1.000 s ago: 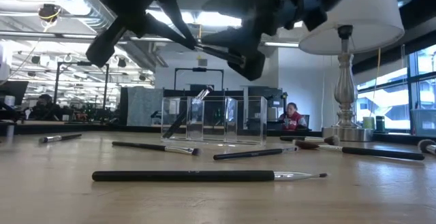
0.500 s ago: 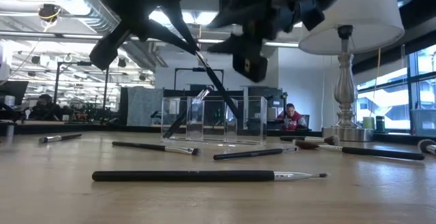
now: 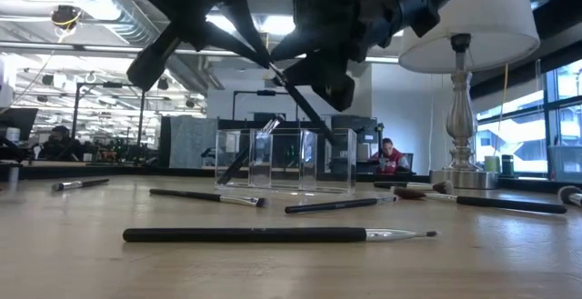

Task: Put items in baskets/containers
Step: Put the eyeshadow brush into the transparent organizer

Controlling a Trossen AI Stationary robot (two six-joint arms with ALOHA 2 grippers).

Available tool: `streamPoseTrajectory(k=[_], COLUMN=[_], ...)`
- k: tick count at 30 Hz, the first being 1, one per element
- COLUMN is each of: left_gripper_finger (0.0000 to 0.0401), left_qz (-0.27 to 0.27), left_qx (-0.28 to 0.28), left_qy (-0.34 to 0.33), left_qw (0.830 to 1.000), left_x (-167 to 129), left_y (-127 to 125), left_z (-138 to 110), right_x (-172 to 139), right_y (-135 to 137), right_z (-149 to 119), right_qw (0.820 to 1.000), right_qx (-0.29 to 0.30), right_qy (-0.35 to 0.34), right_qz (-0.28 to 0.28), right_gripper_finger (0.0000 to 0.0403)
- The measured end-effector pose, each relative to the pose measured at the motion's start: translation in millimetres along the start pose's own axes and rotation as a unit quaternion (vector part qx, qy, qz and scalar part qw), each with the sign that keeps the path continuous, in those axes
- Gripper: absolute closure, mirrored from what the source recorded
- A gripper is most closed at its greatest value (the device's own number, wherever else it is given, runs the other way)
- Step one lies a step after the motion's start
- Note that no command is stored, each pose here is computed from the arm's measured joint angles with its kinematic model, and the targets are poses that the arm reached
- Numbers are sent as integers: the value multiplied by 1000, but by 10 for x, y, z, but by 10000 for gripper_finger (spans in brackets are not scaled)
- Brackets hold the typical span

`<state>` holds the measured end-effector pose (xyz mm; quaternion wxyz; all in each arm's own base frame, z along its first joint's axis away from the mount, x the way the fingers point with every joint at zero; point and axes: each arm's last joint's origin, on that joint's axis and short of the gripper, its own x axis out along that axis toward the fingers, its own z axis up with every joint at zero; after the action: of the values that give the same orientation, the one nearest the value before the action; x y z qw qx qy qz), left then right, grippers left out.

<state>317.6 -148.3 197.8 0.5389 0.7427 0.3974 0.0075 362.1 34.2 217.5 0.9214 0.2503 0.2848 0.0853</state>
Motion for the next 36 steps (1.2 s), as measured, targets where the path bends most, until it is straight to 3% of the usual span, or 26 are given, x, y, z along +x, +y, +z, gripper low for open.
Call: streamPoseTrajectory(k=[8, 14, 18, 21, 25, 27, 31, 33, 36], left_gripper_finger=[397, 390, 382, 375, 358, 347, 323, 312, 301], left_qz=[4, 1, 5, 24, 75, 83, 6, -36, -85], left_qx=[-16, -59, -104, -172, -283, -338, -446, -504, -583], left_qy=[-16, -19, -10, 27, 95, 90, 14, -1, 10], left_qw=[1000, 998, 994, 984, 951, 933, 895, 863, 808], left_x=[0, 2, 2, 5, -33, -96, -215, -242, -284], left_y=[26, 23, 25, 29, 22, 31, 76, 102, 102], left_z=[18, 17, 12, -14, -79, -107, -248, -376, -583], right_x=[60, 65, 68, 41, -76, -171, -399, -464, -460], right_y=[76, 116, 123, 120, 153, 200, 316, 364, 341], right_z=[-52, -71, -68, -38, 57, 135, 327, 414, 444], right_qw=[999, 999, 997, 994, 983, 974, 944, 916, 888], right_qx=[-22, -43, -52, -67, -95, -111, -166, -220, -229], right_qy=[-16, -15, -30, -49, -95, -128, -213, -260, -341], right_qz=[-23, -22, -46, -74, -129, -148, -193, -210, -207], right_gripper_finger=[273, 383, 380, 383, 387, 385, 384, 384, 384])
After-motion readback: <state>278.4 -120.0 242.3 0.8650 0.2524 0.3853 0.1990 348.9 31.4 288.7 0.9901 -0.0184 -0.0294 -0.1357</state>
